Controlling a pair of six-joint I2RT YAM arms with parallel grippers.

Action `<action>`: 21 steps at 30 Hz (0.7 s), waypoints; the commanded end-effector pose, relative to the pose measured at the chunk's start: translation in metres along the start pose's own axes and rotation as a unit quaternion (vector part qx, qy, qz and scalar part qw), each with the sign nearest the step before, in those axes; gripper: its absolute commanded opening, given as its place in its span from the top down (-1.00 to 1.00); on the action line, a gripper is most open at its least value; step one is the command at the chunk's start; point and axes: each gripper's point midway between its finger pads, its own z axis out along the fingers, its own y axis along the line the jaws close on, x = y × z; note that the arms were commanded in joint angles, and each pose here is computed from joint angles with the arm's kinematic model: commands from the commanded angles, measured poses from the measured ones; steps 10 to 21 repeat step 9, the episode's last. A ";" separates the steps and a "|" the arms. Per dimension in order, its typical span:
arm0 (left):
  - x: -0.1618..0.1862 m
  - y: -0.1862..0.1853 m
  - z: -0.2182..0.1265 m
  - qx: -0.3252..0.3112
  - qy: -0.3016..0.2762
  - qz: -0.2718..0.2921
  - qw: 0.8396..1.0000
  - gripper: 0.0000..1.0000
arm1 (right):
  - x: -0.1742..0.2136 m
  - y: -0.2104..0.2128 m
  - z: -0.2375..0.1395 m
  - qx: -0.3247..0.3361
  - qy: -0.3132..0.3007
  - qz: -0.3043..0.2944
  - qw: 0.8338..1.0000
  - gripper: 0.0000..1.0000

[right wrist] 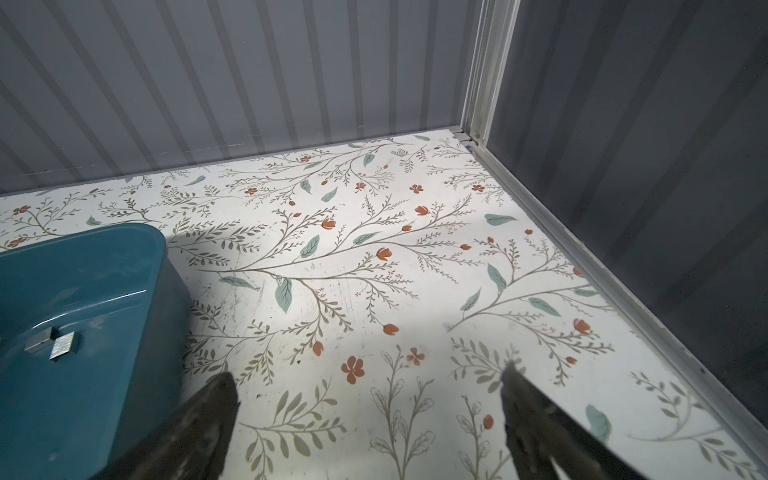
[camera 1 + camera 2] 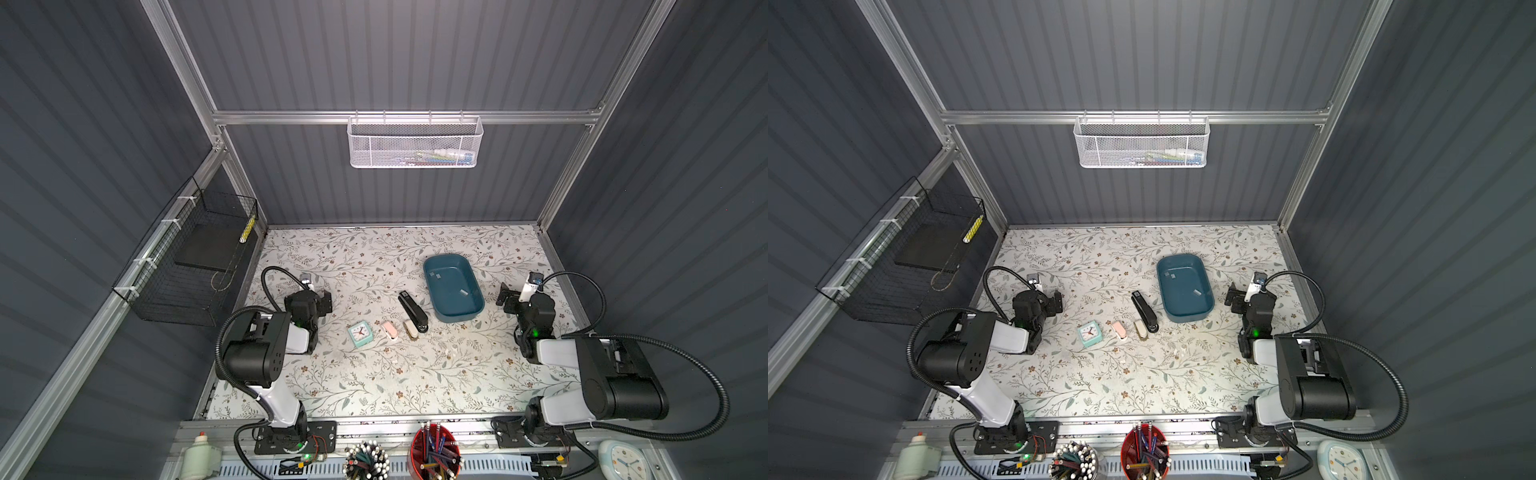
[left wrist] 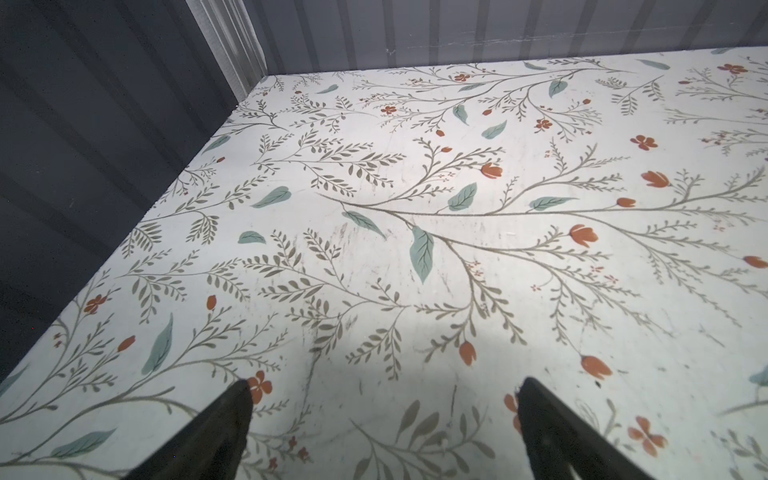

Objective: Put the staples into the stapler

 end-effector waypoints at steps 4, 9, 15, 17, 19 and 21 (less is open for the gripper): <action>-0.011 0.002 0.002 -0.007 -0.016 -0.012 1.000 -0.99 | -0.011 0.000 0.003 -0.001 -0.015 0.000 1.000 -0.98; -0.011 0.002 0.002 -0.007 -0.016 -0.012 1.000 -0.99 | -0.011 0.000 0.002 -0.001 -0.014 0.000 1.000 -0.98; -0.011 0.002 0.002 -0.007 -0.016 -0.012 1.000 -0.99 | -0.011 0.000 0.002 -0.001 -0.014 0.000 1.000 -0.98; -0.011 0.002 0.002 -0.007 -0.016 -0.012 1.000 -0.99 | -0.011 0.000 0.002 -0.001 -0.014 0.000 1.000 -0.98; -0.011 0.002 0.002 -0.007 -0.016 -0.012 1.000 -0.99 | -0.011 0.000 0.002 -0.001 -0.014 0.000 1.000 -0.98; -0.011 0.002 0.002 -0.007 -0.016 -0.012 1.000 -0.99 | -0.011 0.000 0.002 -0.001 -0.014 0.000 1.000 -0.98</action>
